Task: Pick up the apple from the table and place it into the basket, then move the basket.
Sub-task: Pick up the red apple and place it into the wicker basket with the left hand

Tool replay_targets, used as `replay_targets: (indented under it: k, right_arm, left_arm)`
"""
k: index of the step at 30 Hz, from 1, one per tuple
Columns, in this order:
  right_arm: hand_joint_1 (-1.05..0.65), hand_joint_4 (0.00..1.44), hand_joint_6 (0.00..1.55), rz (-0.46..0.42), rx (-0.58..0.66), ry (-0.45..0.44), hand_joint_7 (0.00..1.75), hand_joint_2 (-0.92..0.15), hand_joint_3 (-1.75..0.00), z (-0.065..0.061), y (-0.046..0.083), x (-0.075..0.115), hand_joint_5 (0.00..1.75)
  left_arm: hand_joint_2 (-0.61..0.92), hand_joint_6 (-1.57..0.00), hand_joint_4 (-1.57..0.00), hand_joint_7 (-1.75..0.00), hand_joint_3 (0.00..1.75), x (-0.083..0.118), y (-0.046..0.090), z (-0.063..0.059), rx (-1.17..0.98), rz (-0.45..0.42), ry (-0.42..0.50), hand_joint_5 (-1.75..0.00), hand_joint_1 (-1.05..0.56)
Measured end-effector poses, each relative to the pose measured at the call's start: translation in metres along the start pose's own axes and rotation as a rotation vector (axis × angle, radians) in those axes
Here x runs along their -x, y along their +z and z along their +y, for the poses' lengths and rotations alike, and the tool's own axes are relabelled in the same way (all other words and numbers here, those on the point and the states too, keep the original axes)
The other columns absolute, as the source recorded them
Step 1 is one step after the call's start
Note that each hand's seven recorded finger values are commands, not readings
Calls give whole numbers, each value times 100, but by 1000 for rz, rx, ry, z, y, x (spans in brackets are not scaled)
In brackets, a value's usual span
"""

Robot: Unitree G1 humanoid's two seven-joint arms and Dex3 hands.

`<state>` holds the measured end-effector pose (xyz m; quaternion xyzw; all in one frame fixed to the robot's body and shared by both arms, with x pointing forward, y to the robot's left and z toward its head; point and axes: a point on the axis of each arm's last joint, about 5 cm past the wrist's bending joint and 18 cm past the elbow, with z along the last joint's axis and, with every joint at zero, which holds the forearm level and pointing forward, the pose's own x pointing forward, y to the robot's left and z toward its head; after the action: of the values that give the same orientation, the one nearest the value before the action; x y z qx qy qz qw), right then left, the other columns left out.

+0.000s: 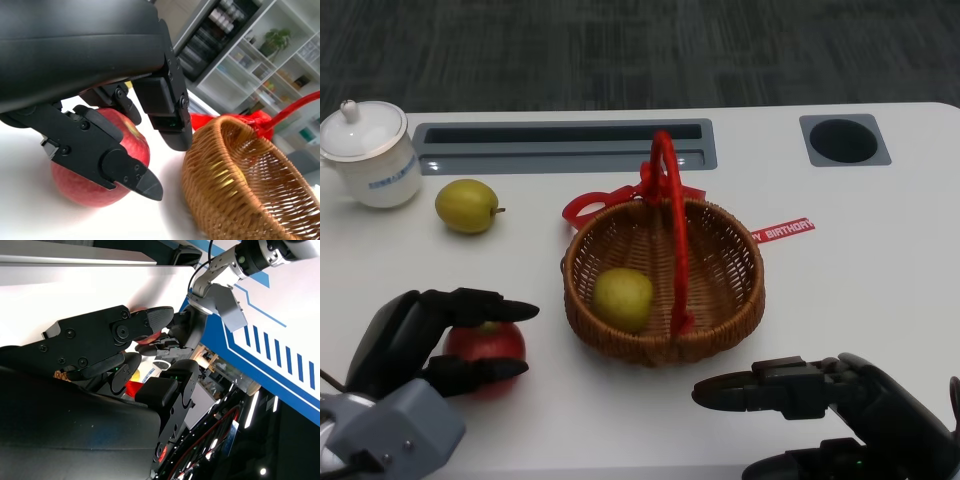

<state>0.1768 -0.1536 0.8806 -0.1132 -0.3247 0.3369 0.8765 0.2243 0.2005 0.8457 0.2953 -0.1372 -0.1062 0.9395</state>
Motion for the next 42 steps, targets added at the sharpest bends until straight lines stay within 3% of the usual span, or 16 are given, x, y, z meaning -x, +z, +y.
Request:
replay_targets:
  k: [6, 15, 22, 31, 42]
  right_arm:
    - [-41, 81, 75, -3, -2, 0, 0, -92, -9, 0, 0, -1, 0]
    - [-41, 82, 75, -3, -3, -1, 0, -92, -10, 0, 0, -1, 0]
    - [-41, 82, 75, -2, -2, 0, 0, -92, -10, 1, 0, 0, 0]
    - [-40, 81, 75, -2, -3, 0, 0, -92, -10, 1, -1, -1, 0]
    - [-39, 81, 75, -13, -5, -4, 0, -92, -10, 2, -2, -3, 0]
  left_arm:
    - [76, -115, -137, -1, 0, -7, 14, 4, -28, -129, 118, -6, -7]
    - [75, -116, -138, -1, 0, -6, 14, 4, -78, -120, 107, -5, -7]
    - [76, -115, -136, 0, 0, -8, 18, -1, -34, -154, 151, -3, -8]
    - [76, -116, -136, -1, 0, -21, 45, -1, 65, -308, 214, -3, -12]
    - [76, -118, -135, -1, 0, -40, 72, 0, 120, -417, 165, -1, -13]
